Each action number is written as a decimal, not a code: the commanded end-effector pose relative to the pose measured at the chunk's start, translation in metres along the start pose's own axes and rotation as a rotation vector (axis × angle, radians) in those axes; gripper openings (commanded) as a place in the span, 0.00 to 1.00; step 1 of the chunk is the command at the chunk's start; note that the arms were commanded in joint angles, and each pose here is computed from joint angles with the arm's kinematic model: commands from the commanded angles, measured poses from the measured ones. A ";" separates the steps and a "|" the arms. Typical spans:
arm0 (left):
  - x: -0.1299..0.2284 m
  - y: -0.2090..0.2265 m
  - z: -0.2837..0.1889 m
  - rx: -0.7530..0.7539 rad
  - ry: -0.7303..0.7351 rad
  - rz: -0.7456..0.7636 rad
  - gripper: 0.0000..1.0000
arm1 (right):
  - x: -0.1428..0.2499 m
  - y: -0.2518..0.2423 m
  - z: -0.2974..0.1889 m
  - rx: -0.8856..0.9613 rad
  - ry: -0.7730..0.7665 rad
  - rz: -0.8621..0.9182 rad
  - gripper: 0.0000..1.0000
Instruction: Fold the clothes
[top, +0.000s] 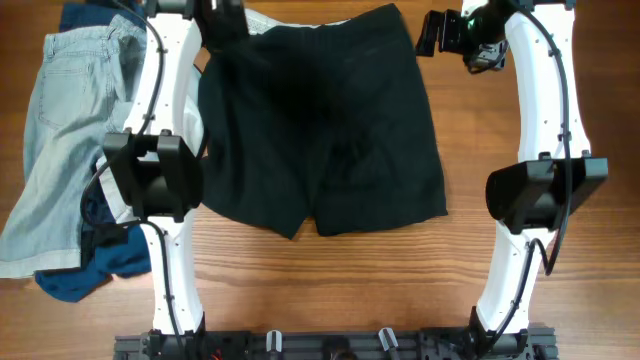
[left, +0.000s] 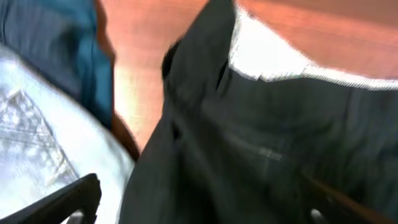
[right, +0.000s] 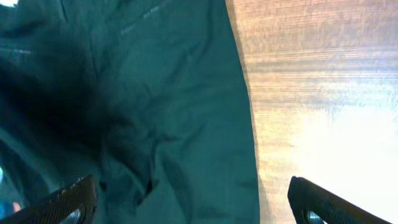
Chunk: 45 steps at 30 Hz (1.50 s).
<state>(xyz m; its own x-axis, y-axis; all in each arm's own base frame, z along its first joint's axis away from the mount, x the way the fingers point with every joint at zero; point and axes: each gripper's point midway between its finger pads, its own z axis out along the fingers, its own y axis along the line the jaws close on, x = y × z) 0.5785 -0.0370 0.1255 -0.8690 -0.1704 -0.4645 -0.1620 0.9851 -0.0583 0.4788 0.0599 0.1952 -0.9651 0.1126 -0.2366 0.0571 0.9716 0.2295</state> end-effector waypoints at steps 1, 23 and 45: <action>-0.013 0.014 -0.080 -0.006 -0.064 -0.115 1.00 | 0.009 0.003 -0.016 -0.012 0.007 -0.009 0.98; 0.207 0.075 -0.159 -0.362 0.565 -0.106 1.00 | 0.092 0.001 -0.093 0.035 -0.024 -0.034 1.00; 0.285 0.071 -0.002 -0.211 0.454 -0.048 0.61 | 0.084 0.009 -0.093 -0.003 -0.055 -0.039 1.00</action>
<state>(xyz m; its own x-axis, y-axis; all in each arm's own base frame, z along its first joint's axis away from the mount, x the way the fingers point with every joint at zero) 0.3246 -0.0148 0.0003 -0.9616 -0.2709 -0.0447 -0.2745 0.9518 0.1369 0.3754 0.0544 0.2647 -0.9500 0.0956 -0.2973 0.0327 0.9772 0.2097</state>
